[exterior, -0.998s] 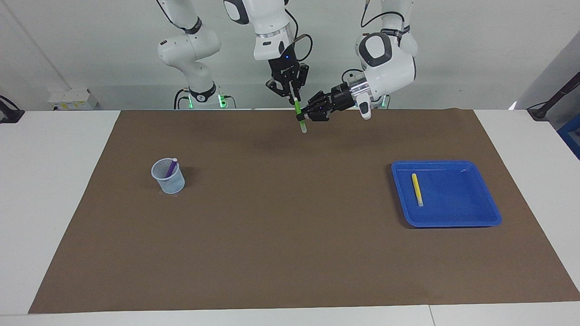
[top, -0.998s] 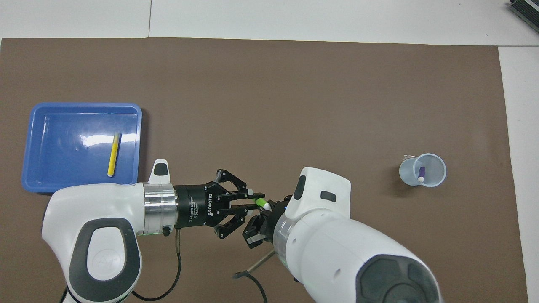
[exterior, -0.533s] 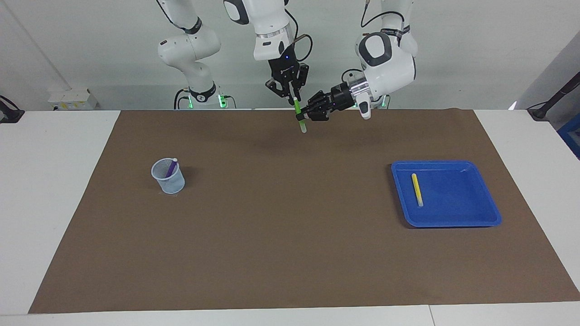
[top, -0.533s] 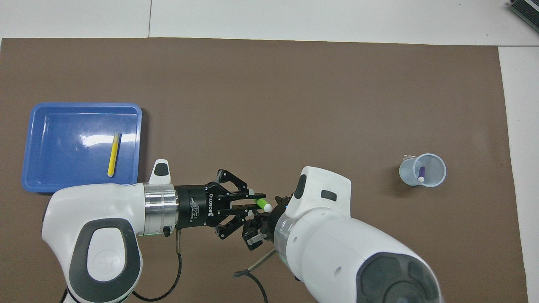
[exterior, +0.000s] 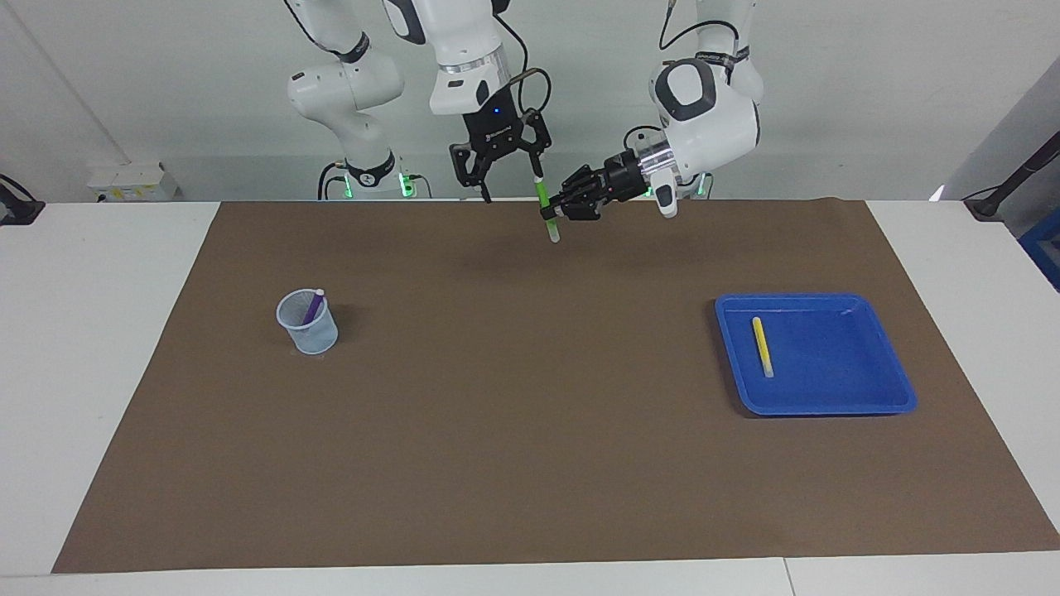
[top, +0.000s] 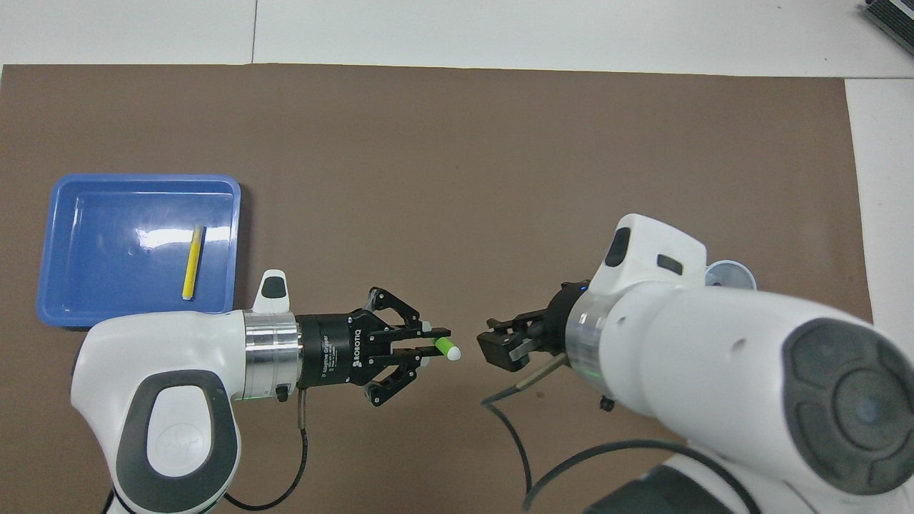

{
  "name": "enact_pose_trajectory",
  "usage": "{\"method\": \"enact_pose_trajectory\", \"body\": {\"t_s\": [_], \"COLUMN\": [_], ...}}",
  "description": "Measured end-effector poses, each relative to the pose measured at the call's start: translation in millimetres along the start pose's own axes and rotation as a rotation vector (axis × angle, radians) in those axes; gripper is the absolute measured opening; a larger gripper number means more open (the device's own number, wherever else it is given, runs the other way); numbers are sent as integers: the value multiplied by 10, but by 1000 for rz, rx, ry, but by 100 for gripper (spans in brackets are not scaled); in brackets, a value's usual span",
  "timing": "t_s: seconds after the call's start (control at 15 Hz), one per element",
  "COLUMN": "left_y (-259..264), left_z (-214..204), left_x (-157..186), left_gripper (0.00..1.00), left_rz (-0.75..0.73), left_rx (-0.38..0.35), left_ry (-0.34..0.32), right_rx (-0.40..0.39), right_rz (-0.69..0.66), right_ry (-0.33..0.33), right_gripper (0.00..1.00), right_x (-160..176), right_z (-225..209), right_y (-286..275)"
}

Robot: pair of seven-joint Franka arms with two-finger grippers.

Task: Right arm passes pens to left for tray arrangement
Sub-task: 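Carry the green pen to the tray while the right gripper returns to the cup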

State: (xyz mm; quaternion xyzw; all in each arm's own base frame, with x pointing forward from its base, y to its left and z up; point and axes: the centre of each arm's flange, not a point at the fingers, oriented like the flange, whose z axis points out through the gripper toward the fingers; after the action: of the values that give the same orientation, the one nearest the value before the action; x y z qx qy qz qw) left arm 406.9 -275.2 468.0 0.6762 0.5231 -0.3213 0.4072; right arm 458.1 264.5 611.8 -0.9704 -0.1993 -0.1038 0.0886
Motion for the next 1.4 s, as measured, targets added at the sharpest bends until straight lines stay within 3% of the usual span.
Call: {"method": "enact_pose_trajectory", "body": {"t_s": [0.13, 0.4, 0.47, 0.53, 0.73, 0.8, 0.93, 1.0, 1.2, 1.4], "left_y": [2, 6, 25, 47, 137, 152, 143, 125, 66, 56], "left_z": [-8, -38, -57, -74, -108, -110, -112, -118, -177, -380], "left_x": [4, 38, 39, 37, 30, 37, 74, 106, 214, 390], "left_gripper": [18, 18, 18, 18, 18, 18, 18, 18, 18, 18], "left_rz": [56, 172, 213, 259, 406, 452, 552, 602, 761, 939], "left_rx": [10, 74, 97, 124, 222, 266, 371, 434, 638, 856], "left_ry": [14, 121, 162, 208, 357, 398, 476, 527, 687, 716], "right_rx": [-24, -65, -67, -68, -71, -75, -89, -99, -123, -133], "right_rz": [6, -55, -52, -31, 193, 292, 492, 597, 857, 1002], "right_ry": [-11, -48, -61, -74, -137, -156, -188, -206, -250, -300], "right_gripper": [100, 100, 92, 82, 79, 72, 70, 62, 60, 60], "right_x": [18, -70, -116, -161, -313, -364, -475, -541, -663, -672], "right_z": [-37, 19, 66, 109, 216, 247, 374, 470, 821, 1267], "right_y": [453, 1318, 1477, 1590, 1832, 1904, 2045, 2123, 2405, 2625]}}
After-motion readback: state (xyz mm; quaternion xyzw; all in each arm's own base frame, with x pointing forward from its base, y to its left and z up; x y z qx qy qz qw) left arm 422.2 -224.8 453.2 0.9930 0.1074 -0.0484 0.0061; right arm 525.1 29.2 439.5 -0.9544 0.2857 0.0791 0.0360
